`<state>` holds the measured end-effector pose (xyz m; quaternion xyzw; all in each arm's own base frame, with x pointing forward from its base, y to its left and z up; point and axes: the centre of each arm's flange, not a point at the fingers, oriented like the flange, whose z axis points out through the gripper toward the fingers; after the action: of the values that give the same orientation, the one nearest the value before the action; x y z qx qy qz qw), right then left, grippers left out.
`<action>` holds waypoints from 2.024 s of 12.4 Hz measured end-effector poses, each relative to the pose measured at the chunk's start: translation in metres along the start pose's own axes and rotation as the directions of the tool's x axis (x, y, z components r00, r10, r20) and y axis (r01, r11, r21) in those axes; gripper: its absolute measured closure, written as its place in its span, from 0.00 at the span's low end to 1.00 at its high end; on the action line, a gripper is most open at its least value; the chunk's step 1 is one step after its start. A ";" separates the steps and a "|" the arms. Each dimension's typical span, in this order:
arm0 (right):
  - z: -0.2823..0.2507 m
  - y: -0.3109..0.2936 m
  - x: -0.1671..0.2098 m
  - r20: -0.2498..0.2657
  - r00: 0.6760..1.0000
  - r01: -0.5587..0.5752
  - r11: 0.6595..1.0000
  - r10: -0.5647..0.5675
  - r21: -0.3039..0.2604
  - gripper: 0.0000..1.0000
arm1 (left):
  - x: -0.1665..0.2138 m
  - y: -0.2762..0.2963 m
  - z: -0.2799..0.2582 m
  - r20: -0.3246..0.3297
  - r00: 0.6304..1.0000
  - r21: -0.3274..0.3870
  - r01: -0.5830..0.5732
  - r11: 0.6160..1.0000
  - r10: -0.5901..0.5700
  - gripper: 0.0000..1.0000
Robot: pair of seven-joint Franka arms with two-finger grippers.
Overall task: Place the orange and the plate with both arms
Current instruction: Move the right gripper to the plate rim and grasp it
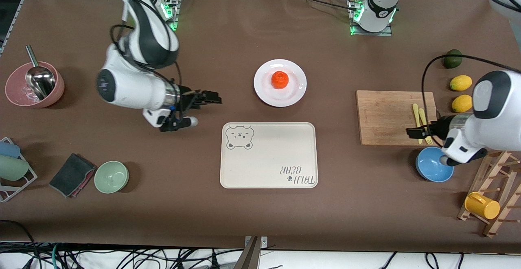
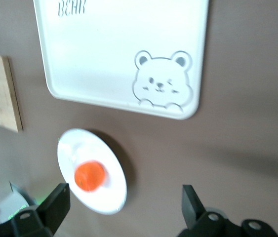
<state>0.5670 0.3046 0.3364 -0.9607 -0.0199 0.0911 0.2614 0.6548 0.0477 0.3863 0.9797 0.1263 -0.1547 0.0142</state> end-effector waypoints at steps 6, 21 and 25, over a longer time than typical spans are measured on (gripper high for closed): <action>0.098 -0.033 -0.056 0.002 0.993 -0.113 0.976 0.115 0.187 0.00 | -0.106 -0.023 -0.126 -0.169 0.965 -0.006 -0.206 0.979 0.202 0.00; 0.241 0.019 -0.112 0.053 0.994 0.074 0.940 -0.097 0.333 0.23 | -0.145 0.012 -0.138 -0.177 0.931 0.107 -0.305 0.946 0.320 0.00; 0.260 0.029 -0.112 0.072 0.992 0.072 0.942 -0.100 0.328 0.77 | -0.145 0.019 -0.140 -0.188 0.923 0.116 -0.318 0.941 0.335 0.00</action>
<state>0.4087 0.3997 0.1198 -0.8978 -0.0580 0.1235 0.4187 0.5677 0.0033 0.5635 0.9975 -0.0444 -0.0536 -0.0140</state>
